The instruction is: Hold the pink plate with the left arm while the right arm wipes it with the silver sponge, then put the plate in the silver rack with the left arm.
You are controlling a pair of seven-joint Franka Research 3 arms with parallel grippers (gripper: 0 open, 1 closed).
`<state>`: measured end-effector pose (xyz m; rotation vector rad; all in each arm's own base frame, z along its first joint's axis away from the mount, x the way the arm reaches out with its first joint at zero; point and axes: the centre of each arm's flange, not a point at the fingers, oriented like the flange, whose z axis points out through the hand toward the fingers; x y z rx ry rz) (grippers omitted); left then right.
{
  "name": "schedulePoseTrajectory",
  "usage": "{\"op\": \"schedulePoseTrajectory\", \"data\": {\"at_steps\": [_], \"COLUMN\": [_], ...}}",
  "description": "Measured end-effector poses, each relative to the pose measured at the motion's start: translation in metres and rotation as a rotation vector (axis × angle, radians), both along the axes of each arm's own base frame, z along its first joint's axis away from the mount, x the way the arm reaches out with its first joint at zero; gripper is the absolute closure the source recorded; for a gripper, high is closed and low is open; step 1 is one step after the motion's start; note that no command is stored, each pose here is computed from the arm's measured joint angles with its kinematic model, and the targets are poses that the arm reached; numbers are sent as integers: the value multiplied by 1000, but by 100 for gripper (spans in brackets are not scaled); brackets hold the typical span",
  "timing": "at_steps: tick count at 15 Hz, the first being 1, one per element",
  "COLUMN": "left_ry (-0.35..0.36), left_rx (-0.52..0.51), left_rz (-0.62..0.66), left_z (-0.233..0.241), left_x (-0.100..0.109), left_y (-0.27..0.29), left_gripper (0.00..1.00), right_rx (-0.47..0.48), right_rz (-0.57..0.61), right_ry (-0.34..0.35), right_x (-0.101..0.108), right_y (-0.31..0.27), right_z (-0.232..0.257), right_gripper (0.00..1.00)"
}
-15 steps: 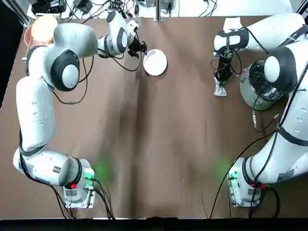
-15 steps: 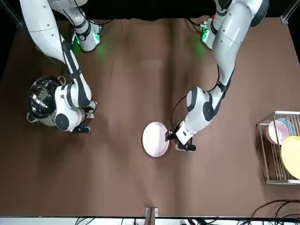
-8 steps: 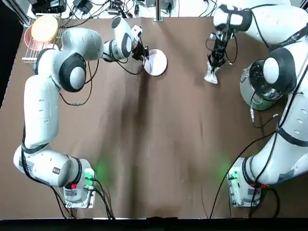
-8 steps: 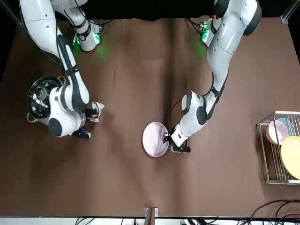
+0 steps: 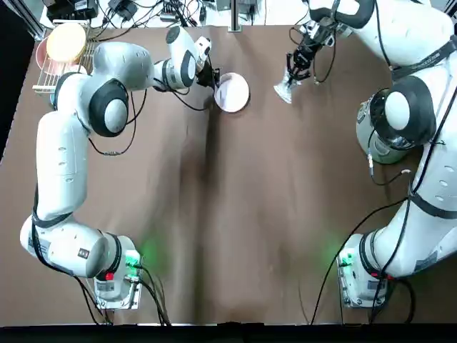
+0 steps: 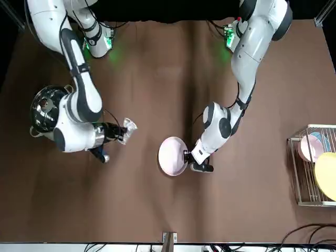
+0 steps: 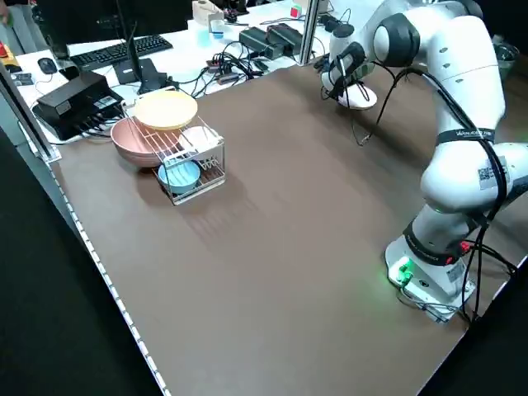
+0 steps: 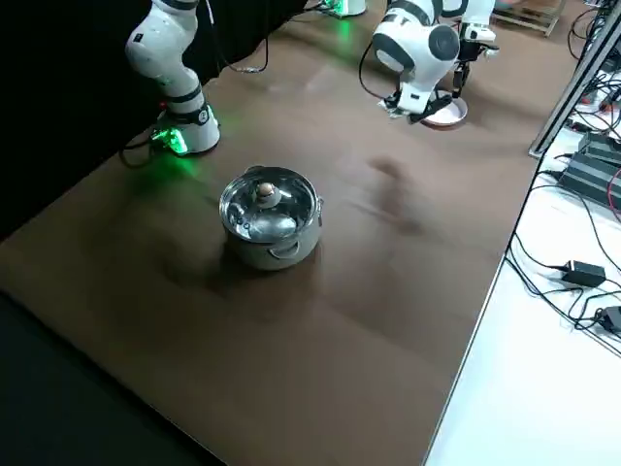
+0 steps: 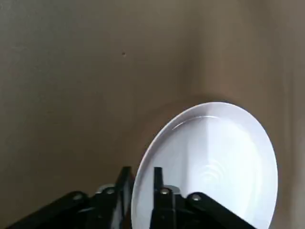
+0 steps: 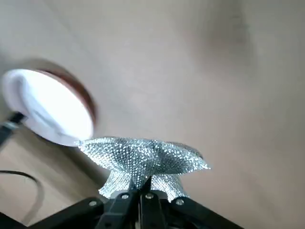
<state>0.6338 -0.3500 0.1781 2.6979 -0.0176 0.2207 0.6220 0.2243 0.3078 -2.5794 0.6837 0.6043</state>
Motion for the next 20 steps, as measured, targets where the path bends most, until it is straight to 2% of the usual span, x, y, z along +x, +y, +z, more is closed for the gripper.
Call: {"op": "schedulePoseTrajectory", "data": {"at_steps": [2, 5, 6, 9, 14, 16, 20], "left_ry": [2, 2, 0, -1, -3, -10, -36], "left_rx": [3, 4, 4, 5, 5, 13, 42], "left_rz": [-3, -4, -4, -7, -7, -18, -67], "left_z": [-4, -6, -6, -6, -6, -6, -5], "left_x": [-1, -1, -1, -2, -1, -2, -5], "left_y": [0, -1, -1, -1, -1, -1, -9], "left_gripper": [89, 92, 98, 97, 97, 97, 97], "right_rx": [25, 78, 84, 56, 40, 40, 22], "right_rz": [-79, -176, -214, -312, -415, -498, -598], "right_ry": [-32, -32, -45, -97, -89, -108, -132], "right_x": [1, -4, -4, -1, 7, 18, 24], "right_y": [29, 69, 80, 105, 124, 130, 147], "right_z": [0, -26, -39, -70, -79, -78, -104], "right_gripper": [98, 98, 98, 98, 98, 98, 98]}}
